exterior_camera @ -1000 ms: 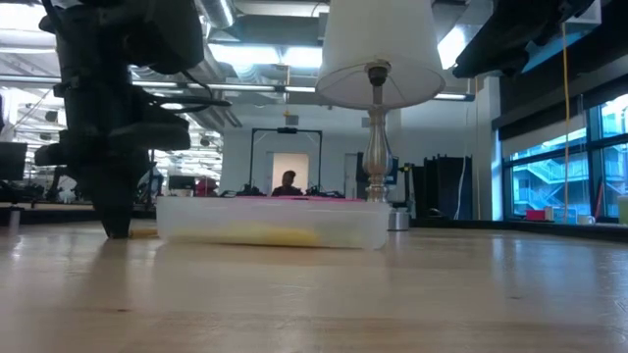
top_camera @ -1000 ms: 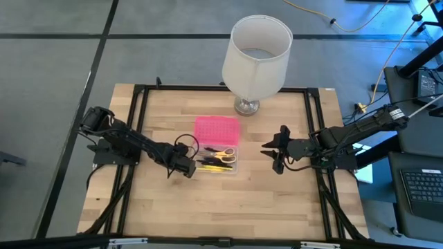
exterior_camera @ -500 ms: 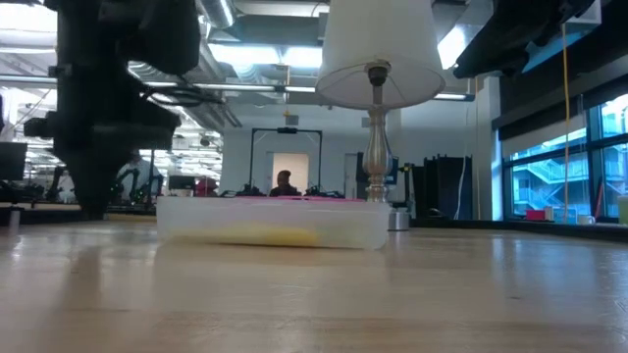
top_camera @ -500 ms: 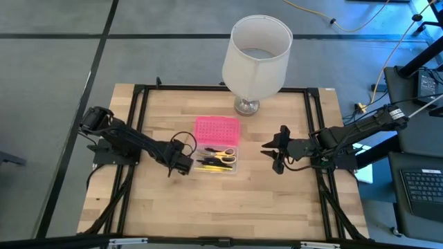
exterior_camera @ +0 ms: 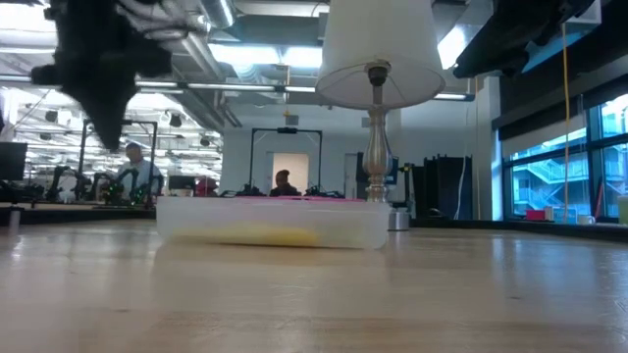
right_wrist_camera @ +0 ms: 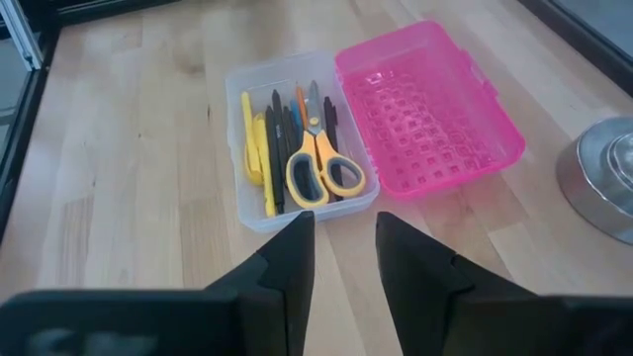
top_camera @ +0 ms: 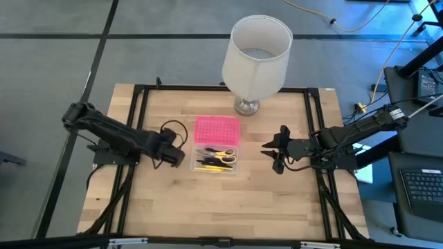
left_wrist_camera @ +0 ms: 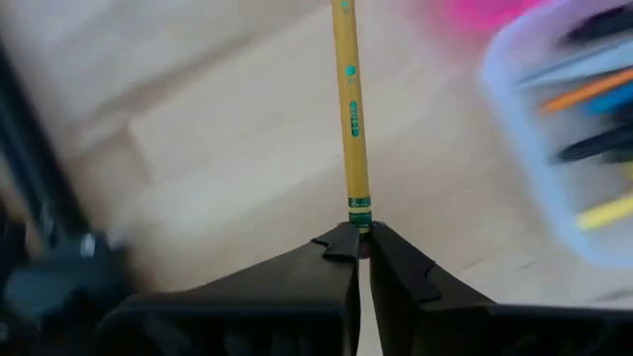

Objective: Pick & place school supplies into a supply box
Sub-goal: Put the yellow pencil into the supply box

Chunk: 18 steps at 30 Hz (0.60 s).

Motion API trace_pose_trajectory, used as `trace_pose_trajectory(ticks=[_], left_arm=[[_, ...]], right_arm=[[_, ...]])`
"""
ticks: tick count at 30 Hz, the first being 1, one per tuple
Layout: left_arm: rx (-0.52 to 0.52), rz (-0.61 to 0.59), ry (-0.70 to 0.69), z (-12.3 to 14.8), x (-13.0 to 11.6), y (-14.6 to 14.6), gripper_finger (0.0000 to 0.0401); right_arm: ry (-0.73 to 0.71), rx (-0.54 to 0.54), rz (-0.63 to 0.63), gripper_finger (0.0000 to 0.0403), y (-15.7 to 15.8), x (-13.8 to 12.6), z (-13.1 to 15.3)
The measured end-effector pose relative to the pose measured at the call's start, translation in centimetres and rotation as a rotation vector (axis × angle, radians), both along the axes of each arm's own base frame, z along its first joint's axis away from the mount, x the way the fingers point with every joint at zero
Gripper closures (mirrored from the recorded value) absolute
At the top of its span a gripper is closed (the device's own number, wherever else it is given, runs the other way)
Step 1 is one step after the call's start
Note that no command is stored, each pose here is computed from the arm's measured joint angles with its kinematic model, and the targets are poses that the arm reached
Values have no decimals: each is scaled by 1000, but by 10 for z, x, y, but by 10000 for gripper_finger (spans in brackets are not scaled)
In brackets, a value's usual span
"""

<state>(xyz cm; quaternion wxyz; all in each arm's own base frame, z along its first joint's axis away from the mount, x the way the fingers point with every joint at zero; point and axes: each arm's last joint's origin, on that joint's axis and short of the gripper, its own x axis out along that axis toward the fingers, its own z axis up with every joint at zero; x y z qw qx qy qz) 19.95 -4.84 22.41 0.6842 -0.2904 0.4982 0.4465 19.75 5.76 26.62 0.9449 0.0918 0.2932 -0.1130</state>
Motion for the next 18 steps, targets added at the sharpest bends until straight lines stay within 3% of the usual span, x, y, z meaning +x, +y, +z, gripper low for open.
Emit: trace_pose_trajectory(ticks=[4, 10, 14, 18], left_arm=[[58, -196, -101, 22, 4, 1, 397], [73, -672, -255, 42, 35, -3, 397], [37, -795, -291, 36, 54, 4, 397], [-35, -839, -201, 15, 67, 13, 397]], right_arm=[[-1, 0, 0, 289, 0, 0, 0], [-3, 3, -3, 289, 0, 0, 0], [-16, 9, -4, 289, 0, 1, 1], [-33, 19, -7, 289, 1, 2, 2]])
